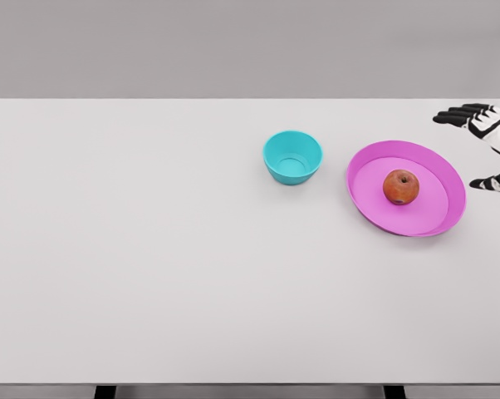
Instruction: Put the apple from the pink plate into the blue bowl with your right arm
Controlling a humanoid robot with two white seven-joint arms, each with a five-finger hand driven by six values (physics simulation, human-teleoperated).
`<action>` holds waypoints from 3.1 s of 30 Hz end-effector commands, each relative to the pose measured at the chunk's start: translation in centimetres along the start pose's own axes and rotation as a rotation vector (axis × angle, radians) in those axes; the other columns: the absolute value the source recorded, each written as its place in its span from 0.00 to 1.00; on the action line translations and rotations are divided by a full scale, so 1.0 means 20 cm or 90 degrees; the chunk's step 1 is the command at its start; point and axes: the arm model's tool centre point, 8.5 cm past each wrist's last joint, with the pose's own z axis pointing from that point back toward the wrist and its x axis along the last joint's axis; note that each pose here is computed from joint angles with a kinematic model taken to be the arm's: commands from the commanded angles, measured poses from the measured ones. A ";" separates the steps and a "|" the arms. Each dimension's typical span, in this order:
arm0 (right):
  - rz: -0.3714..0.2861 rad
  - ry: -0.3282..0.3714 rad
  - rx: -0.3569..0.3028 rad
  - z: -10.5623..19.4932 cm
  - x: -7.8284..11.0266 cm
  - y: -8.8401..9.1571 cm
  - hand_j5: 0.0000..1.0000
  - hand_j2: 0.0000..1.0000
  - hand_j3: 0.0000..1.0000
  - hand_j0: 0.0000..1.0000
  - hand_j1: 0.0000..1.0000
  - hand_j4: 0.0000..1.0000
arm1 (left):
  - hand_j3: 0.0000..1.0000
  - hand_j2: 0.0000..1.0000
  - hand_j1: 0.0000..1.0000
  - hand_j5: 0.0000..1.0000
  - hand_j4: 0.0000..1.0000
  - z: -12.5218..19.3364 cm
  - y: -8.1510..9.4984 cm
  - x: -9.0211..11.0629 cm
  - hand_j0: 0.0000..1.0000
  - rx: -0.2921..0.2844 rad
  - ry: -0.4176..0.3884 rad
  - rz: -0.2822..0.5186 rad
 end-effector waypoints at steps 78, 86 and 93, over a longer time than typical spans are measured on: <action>-0.034 0.011 0.287 -0.57 -0.20 0.24 0.32 0.32 0.32 0.32 0.32 0.32 | 1.00 1.00 1.00 1.00 1.00 0.00 0.00 0.00 1.00 0.000 0.000 0.000; -0.024 -0.016 0.259 -0.68 -0.14 0.16 0.32 0.32 0.32 0.32 0.32 0.32 | 1.00 1.00 1.00 1.00 1.00 0.00 0.00 0.00 1.00 0.000 0.000 0.000; -0.020 -0.051 0.234 -0.82 -0.06 0.11 0.32 0.32 0.32 0.32 0.32 0.32 | 1.00 1.00 1.00 1.00 1.00 0.00 0.00 0.00 1.00 0.000 0.000 0.000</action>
